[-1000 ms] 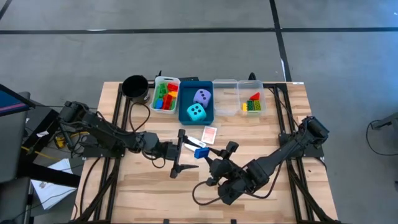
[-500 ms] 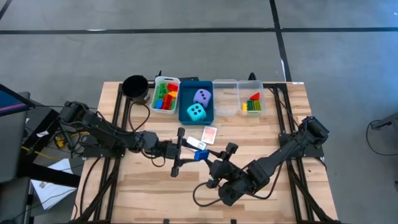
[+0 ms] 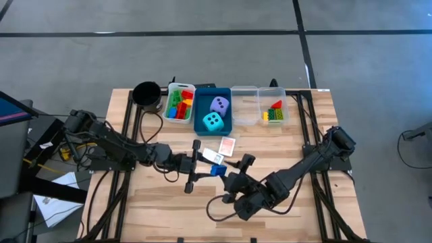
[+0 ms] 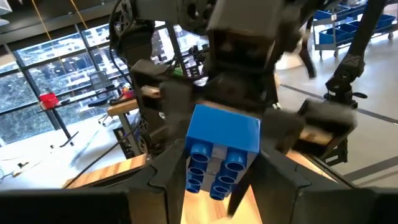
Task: Pick & Place Toys
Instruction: Put the small dark blue game piece into the right transparent bin
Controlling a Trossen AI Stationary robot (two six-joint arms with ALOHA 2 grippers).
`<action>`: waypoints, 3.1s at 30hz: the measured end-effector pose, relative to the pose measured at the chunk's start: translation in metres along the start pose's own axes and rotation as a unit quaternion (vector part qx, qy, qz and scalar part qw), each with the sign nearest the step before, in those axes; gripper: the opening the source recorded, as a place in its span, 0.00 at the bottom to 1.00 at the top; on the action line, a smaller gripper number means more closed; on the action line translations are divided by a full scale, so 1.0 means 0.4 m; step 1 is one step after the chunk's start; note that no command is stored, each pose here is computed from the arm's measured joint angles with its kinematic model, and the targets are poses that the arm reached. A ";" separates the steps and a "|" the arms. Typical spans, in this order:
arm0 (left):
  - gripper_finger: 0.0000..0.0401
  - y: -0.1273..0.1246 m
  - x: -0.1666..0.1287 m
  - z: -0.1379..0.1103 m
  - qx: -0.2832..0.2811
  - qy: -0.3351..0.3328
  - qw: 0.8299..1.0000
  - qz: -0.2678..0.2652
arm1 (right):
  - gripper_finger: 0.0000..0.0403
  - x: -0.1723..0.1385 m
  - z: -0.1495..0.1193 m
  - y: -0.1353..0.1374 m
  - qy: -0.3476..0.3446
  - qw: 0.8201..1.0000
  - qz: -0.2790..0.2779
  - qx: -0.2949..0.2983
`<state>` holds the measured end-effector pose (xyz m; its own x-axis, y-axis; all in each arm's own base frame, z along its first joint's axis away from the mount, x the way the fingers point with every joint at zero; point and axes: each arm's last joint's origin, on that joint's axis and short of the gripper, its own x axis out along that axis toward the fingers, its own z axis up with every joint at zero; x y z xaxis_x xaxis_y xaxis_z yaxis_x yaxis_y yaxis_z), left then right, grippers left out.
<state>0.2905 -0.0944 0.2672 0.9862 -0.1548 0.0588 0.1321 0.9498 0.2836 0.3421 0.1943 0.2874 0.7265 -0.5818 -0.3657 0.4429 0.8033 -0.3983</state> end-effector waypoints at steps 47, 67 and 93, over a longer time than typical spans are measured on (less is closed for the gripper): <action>0.34 0.062 -0.079 0.046 0.020 0.098 0.982 0.162 | 0.93 -0.113 -0.293 0.103 -0.021 0.985 0.038 0.169; 0.34 0.239 -0.127 -0.031 -0.019 0.226 0.889 0.397 | 0.93 -0.059 -0.303 0.108 -0.045 0.982 0.040 0.178; 0.34 0.504 -0.277 -0.147 -0.061 0.347 0.764 0.541 | 0.93 0.005 -0.289 0.081 -0.034 0.988 0.004 0.151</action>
<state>0.2137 0.1302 0.2613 0.3344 0.8798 -0.3377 -0.8315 0.4441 0.3337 0.2974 0.2046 0.1765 0.7602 -0.5732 -0.3059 0.5654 0.8156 -0.1231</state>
